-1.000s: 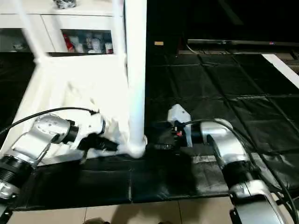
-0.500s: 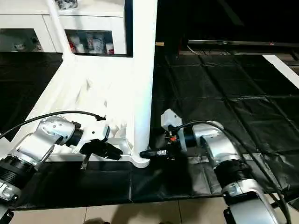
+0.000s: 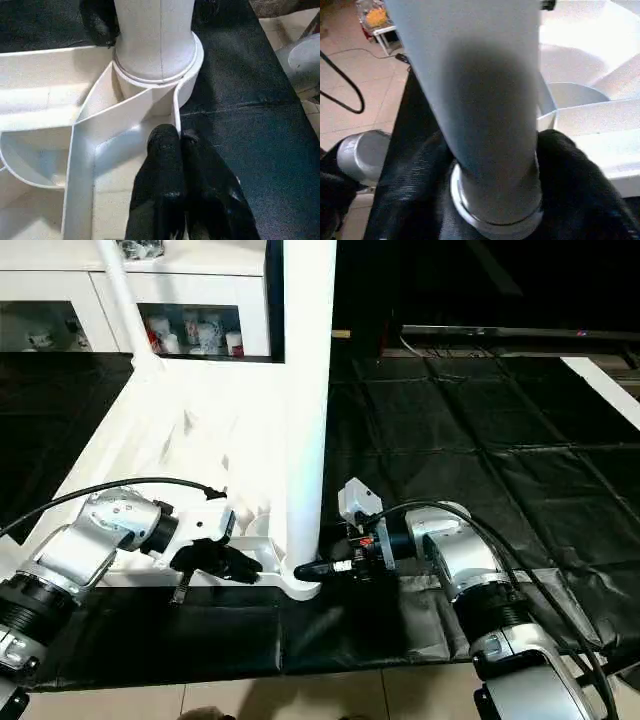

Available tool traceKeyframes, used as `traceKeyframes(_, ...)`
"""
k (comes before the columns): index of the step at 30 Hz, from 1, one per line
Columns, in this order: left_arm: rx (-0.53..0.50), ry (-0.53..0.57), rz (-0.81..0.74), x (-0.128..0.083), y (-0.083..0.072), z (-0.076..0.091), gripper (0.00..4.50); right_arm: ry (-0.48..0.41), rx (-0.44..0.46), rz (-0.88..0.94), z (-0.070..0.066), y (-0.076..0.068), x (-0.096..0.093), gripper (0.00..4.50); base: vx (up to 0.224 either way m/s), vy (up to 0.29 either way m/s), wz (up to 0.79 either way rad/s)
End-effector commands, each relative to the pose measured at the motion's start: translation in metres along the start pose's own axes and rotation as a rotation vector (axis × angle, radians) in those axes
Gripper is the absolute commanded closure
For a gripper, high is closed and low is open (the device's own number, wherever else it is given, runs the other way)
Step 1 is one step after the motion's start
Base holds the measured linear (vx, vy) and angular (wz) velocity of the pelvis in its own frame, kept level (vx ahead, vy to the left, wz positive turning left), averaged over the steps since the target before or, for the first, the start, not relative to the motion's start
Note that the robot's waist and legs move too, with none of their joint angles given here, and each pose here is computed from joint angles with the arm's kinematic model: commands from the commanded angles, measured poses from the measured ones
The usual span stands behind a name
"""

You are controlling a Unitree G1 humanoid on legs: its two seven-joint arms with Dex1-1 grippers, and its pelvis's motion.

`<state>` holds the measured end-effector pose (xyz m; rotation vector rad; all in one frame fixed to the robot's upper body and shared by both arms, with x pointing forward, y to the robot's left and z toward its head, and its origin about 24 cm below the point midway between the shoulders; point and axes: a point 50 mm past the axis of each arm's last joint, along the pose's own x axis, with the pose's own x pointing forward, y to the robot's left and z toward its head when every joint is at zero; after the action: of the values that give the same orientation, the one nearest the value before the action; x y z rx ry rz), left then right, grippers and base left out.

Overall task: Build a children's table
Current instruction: Rotate leg to tighten

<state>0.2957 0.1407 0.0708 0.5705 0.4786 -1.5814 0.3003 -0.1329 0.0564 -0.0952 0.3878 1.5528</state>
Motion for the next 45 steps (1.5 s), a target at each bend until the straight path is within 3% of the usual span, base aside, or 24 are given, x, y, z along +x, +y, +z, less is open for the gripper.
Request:
traceKeyframes(1, 0.044, 0.020, -0.083, 0.009, -0.004, 0.005, 4.50, -0.008, -0.013, -0.002, 0.006, -0.002, 0.000, 2.09, 0.000, 0.000, 0.00)
traceKeyframes(2, 0.042, 0.022, -0.082, 0.009, -0.005, 0.004, 4.50, -0.017, -0.005, -0.001, 0.006, -0.001, 0.001, 2.33, 0.000, 0.000, 0.00)
traceKeyframes(7, 0.007, 0.009, -0.038, 0.009, -0.003, 0.003, 4.50, -0.038, 0.019, -0.061, 0.003, -0.001, 0.004, 2.46, 0.000, 0.000, 0.00)
traceKeyframes(12, -0.109, -0.035, 0.169, 0.011, 0.012, 0.003, 4.50, -0.078, 0.028, -0.298, 0.008, -0.011, 0.020, 2.48, 0.000, 0.000, 0.00)
traceKeyframes(18, -0.305, -0.164, 0.482, 0.022, 0.035, 0.021, 4.50, -0.111, 0.092, -0.539, 0.014, -0.022, 0.058, 2.53, 0.000, 0.000, 0.00)
traceKeyframes(24, -0.379, -0.216, 0.652, 0.042, 0.045, 0.036, 4.50, -0.079, 0.145, -0.715, 0.015, -0.030, 0.080, 2.55, 0.000, 0.000, 0.00)
traceKeyframes(30, -0.400, -0.208, 0.678, 0.045, 0.047, 0.039, 4.50, -0.087, 0.144, -0.766, 0.018, -0.033, 0.076, 2.57, 0.000, 0.000, 0.00)
traceKeyframes(34, -0.400, -0.183, 0.691, 0.042, 0.047, 0.036, 4.50, -0.146, 0.150, -0.817, 0.018, -0.036, 0.062, 2.57, 0.000, 0.000, 0.00)
traceKeyframes(36, -0.396, -0.175, 0.688, 0.041, 0.046, 0.034, 4.50, -0.162, 0.161, -0.820, 0.016, -0.036, 0.056, 1.88, 0.000, 0.000, 0.00)
traceKeyframes(39, -0.388, -0.163, 0.677, 0.039, 0.044, 0.031, 4.50, -0.158, 0.155, -0.807, 0.012, -0.034, 0.047, 1.86, 0.000, 0.000, 0.00)
traceKeyframes(41, -0.377, -0.149, 0.652, 0.037, 0.041, 0.027, 4.50, -0.153, 0.130, -0.764, 0.006, -0.030, 0.031, 1.54, 0.000, 0.000, 0.00)
traceKeyframes(45, -0.359, -0.136, 0.609, 0.036, 0.038, 0.022, 4.50, -0.155, 0.092, -0.712, 0.001, -0.025, 0.011, 1.35, 0.000, 0.000, 0.00)
